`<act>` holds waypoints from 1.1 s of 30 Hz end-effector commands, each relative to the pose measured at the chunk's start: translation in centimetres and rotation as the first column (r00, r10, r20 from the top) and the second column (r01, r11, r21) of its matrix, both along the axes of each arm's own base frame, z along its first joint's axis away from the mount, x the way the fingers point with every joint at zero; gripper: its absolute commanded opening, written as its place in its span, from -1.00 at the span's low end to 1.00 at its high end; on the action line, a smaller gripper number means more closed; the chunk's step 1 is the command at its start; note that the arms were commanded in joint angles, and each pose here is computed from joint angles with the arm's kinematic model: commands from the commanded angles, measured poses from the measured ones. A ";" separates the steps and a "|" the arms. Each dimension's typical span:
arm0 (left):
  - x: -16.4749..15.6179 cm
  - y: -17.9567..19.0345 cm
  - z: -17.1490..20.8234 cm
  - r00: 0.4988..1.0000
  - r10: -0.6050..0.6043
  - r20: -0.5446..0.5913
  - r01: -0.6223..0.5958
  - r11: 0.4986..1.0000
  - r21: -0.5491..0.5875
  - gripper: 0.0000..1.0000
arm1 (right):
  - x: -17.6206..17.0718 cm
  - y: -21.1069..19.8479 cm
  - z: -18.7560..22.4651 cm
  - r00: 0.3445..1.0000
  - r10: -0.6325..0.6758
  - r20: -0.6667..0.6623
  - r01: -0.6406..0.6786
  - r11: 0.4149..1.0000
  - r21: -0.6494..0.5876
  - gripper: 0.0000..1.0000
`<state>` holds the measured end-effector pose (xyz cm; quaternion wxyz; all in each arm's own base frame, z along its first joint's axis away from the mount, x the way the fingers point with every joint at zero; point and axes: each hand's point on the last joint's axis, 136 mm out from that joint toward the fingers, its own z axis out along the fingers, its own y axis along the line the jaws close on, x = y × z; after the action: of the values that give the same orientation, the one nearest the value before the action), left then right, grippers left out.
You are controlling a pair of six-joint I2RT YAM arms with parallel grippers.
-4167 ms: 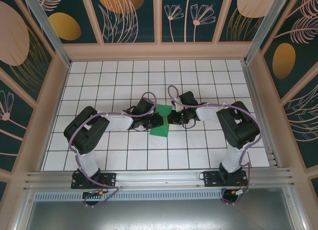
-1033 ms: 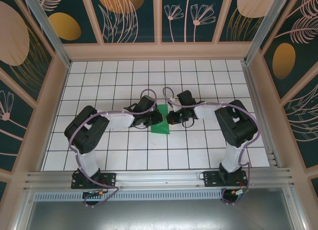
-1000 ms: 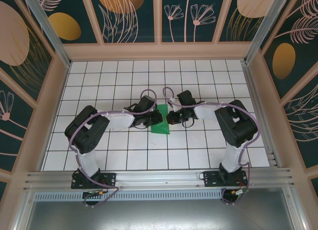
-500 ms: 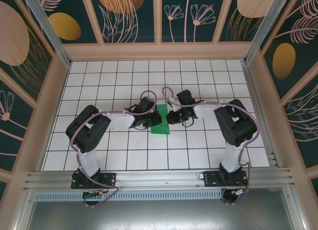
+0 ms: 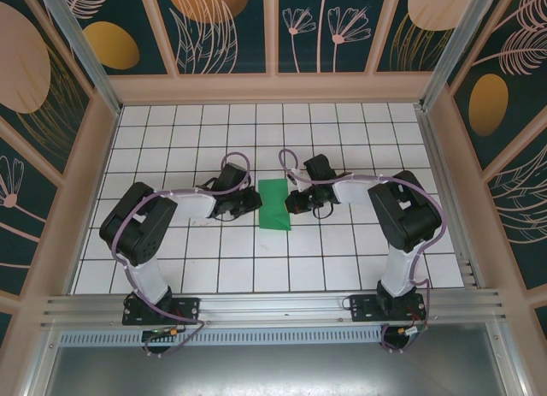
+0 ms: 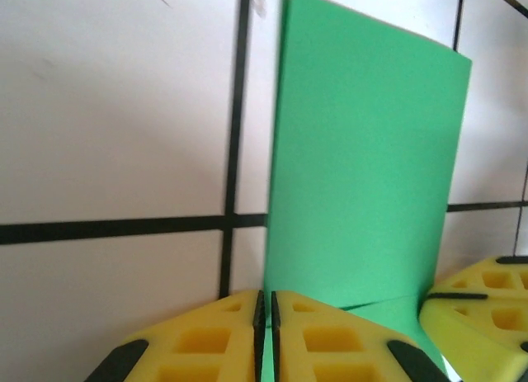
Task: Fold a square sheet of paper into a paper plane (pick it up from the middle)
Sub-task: Fold the triangle a second time at the center of the table.
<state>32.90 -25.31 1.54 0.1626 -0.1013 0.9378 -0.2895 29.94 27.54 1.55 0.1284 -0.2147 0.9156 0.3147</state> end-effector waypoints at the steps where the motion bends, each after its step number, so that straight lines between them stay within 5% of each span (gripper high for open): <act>1: 0.8 1.6 1.5 0.999 0.005 0.052 -0.008 0.998 0.060 -0.68 | -1.6 -2.7 -4.3 0.997 -0.024 -0.072 0.013 0.988 -0.154 -0.91; 9: -0.1 -3.7 6.2 0.981 -0.098 0.167 0.119 0.986 -0.119 -0.70 | -1.6 -2.4 -4.1 0.997 -0.022 -0.072 0.012 0.990 -0.139 -0.91; 26: -2.9 -4.2 -1.3 0.991 -0.133 -0.023 0.133 0.991 -0.013 -0.87 | -1.3 -1.8 -3.3 0.997 -0.023 -0.076 0.014 0.994 -0.107 -0.90; 33: -4.4 -2.9 -2.7 0.991 -0.115 -0.065 0.116 0.993 0.007 -0.92 | -0.3 0.2 2.4 0.997 -0.058 -0.055 0.060 0.998 0.035 -0.81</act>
<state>30.52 -30.17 1.41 0.1498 -0.0366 0.9324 -0.3270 29.91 27.59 2.00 0.1219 -0.1984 0.9179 0.3212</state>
